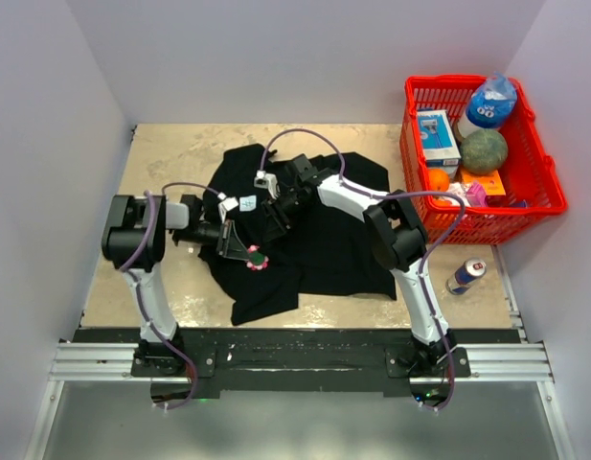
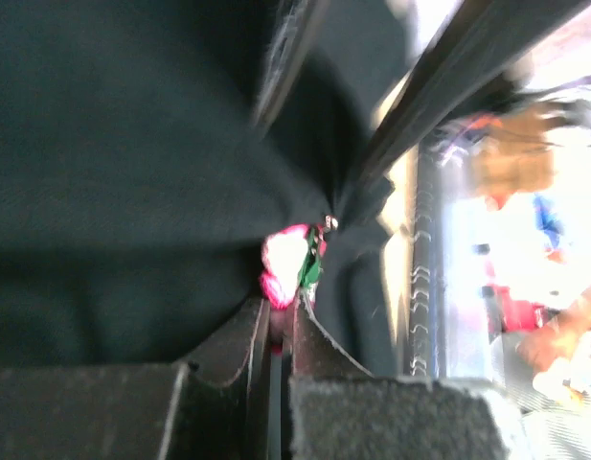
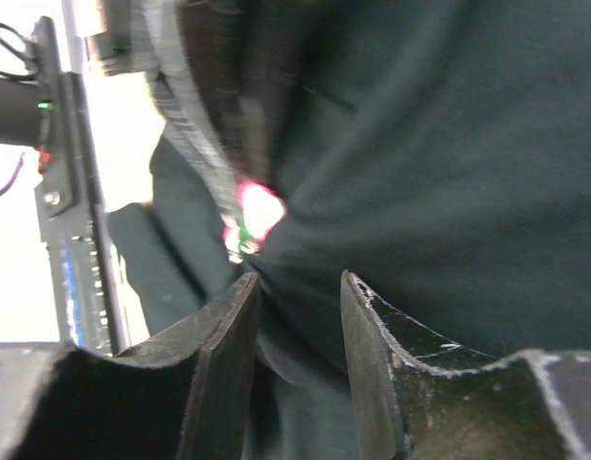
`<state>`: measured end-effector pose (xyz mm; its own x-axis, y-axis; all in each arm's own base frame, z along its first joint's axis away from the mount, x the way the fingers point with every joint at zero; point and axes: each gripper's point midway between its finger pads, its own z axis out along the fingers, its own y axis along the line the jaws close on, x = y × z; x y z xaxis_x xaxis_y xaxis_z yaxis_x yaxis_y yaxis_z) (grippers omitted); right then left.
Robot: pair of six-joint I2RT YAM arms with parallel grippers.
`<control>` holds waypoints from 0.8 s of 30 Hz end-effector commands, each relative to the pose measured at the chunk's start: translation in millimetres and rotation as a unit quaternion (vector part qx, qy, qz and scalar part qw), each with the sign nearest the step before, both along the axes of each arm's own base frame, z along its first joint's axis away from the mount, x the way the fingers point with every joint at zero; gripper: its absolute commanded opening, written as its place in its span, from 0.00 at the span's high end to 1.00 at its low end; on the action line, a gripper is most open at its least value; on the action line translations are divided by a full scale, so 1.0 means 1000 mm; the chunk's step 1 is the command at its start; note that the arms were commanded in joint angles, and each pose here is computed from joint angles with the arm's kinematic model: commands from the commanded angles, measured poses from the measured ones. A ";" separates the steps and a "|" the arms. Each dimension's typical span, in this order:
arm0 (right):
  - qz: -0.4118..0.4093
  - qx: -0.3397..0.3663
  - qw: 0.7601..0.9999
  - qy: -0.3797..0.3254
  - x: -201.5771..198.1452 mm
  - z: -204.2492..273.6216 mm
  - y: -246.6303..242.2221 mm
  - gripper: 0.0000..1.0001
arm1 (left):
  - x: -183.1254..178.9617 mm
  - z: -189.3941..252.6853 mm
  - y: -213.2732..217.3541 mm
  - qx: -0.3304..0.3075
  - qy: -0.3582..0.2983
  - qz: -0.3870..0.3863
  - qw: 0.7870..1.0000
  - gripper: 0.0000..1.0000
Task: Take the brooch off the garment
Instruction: Remove the brooch from the clothes.
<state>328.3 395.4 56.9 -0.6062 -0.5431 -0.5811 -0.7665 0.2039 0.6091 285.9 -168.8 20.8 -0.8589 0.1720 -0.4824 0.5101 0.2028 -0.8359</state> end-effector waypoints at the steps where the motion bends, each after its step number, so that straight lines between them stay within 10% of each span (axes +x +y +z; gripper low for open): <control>1: -0.003 -0.024 0.999 -0.047 0.004 -0.008 -0.002 0.58 | 0.062 0.019 0.011 0.074 -0.051 0.145 0.985 1.00; 19: -0.045 -0.144 0.982 -0.112 -0.010 -0.040 -0.008 0.70 | 0.062 -0.030 0.007 0.103 0.088 0.203 0.970 0.95; 24: -0.061 -0.069 0.989 -0.113 0.014 0.015 -0.008 0.67 | 0.065 -0.042 0.015 0.143 0.095 0.218 0.961 0.94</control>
<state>324.6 388.6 25.9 -0.5399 -0.6237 -0.5653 -0.8416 0.3868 0.3770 338.1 -167.7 16.1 -0.9480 -0.1023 -0.3015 0.2334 0.4209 -0.8765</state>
